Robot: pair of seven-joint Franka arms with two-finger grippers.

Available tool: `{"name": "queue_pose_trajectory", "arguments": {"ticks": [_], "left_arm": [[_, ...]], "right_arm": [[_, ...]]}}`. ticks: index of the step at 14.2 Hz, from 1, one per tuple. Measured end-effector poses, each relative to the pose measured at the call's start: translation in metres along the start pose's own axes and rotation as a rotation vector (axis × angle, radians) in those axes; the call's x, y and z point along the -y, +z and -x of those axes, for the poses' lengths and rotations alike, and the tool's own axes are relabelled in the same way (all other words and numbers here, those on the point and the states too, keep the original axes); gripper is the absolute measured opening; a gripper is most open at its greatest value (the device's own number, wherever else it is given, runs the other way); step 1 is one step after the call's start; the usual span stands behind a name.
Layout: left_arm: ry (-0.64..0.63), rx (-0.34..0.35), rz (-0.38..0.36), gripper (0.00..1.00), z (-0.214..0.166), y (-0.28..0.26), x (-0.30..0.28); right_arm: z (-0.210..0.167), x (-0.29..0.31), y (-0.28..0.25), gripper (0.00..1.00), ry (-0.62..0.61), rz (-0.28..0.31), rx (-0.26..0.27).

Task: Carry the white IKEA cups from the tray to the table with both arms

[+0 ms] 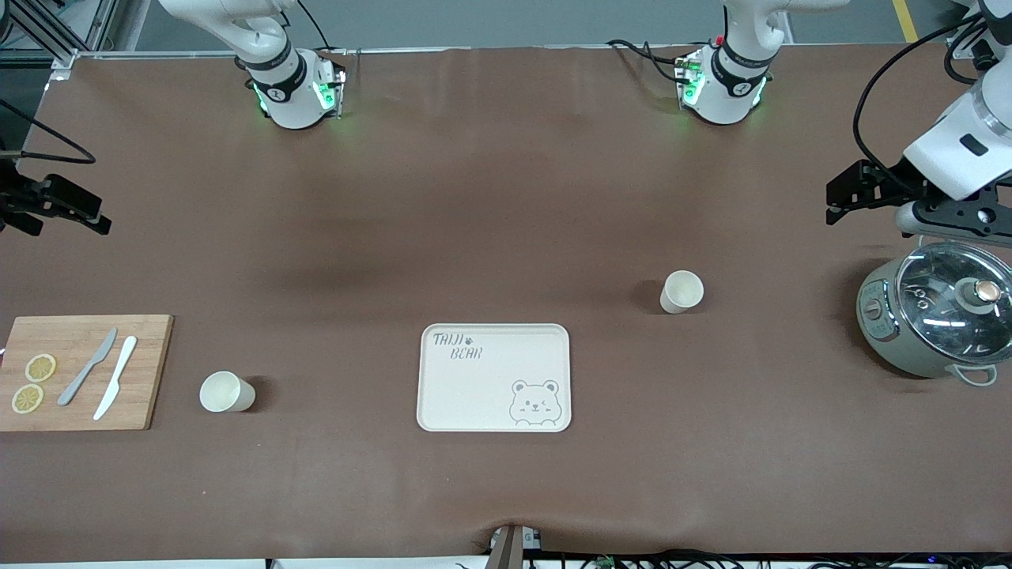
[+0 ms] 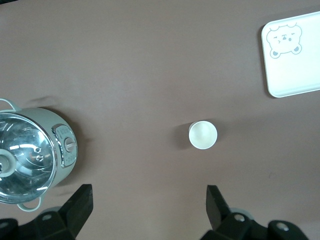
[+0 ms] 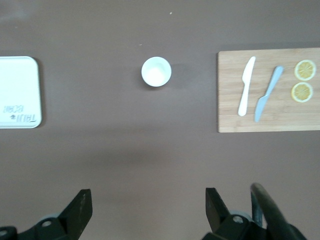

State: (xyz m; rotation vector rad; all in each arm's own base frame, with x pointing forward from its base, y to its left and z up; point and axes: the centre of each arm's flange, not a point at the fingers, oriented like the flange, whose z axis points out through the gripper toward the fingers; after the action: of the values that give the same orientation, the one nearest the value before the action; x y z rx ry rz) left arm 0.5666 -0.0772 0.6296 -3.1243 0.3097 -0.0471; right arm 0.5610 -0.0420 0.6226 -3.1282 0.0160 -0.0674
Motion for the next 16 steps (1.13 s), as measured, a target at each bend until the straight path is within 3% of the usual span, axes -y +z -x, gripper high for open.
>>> {"name": "queue_pose_trajectory", "arguments": {"ticks": [3, 16], "left_arm": [[-0.007, 0.001, 0.0, 1.0, 0.0, 0.0, 0.002], [-0.066, 0.008, -0.001, 1.0, 0.002, 0.003, 0.032]], "right_arm": [[-0.004, 0.01, 0.0, 1.0, -0.001, 0.016, -0.024], [-0.003, 0.014, 0.001, 1.0, 0.033, 0.019, -0.018]]}}
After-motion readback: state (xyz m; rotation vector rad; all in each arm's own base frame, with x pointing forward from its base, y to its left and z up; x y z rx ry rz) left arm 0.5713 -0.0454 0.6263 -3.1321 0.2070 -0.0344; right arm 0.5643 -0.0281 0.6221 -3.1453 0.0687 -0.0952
